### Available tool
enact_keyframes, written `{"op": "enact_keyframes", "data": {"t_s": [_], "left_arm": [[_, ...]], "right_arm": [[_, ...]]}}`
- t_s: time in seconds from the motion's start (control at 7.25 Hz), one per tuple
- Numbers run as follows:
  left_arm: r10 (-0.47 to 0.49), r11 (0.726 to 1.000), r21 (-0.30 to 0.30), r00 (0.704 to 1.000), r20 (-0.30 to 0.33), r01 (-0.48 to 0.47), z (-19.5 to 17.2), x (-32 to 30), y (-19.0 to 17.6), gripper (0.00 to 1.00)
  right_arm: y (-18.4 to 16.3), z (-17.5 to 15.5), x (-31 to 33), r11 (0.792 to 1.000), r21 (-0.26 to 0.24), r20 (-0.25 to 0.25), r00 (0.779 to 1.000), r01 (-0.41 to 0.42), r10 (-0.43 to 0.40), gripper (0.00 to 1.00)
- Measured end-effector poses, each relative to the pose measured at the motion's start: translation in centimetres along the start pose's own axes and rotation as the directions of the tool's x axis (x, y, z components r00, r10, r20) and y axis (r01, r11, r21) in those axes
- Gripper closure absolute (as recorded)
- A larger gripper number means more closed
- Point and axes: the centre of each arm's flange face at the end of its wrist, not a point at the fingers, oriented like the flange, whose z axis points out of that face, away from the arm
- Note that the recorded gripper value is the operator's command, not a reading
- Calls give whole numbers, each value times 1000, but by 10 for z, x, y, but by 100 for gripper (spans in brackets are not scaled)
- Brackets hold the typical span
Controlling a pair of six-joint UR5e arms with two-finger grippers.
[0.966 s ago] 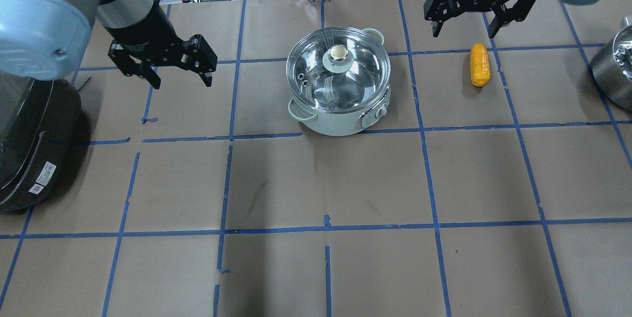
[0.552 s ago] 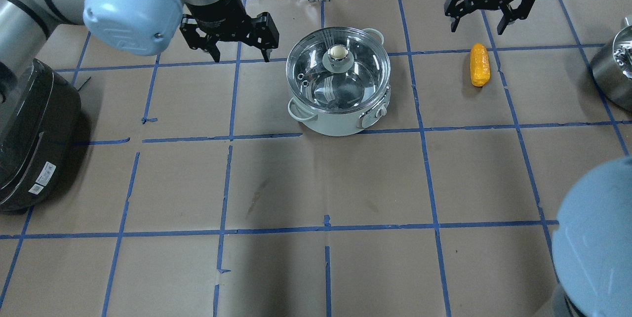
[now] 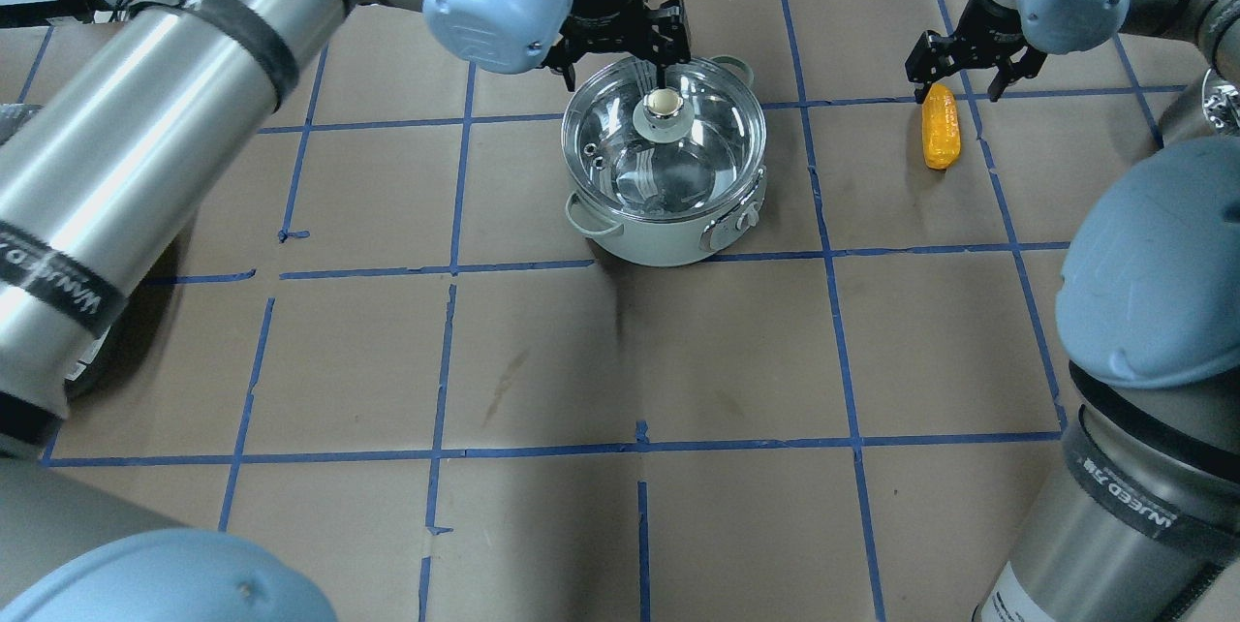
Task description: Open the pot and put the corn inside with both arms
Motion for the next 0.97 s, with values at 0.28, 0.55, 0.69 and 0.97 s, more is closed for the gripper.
{"op": "enact_keyframes", "data": {"t_s": [0.28, 0.55, 0.69, 0.97], "left_arm": [[-8, 1000, -10, 1000, -4, 8, 39, 30, -3, 0], [-17, 1000, 8, 1000, -9, 17, 64, 40, -9, 81], [-19, 1000, 12, 1000, -9, 19, 62, 41, -9, 97], [-19, 1000, 15, 1000, -8, 19, 49, 40, -5, 98]], "right_arm": [[3, 32, 2, 1000, -20, 3, 1000, 14, -14, 34], [9, 50, 0, 1000, -13, 1, 1000, 20, -20, 87], [9, 51, 0, 1000, -10, 1, 1000, 23, -23, 92], [7, 20, 1, 999, 23, -7, 1000, 29, -29, 92]]}}
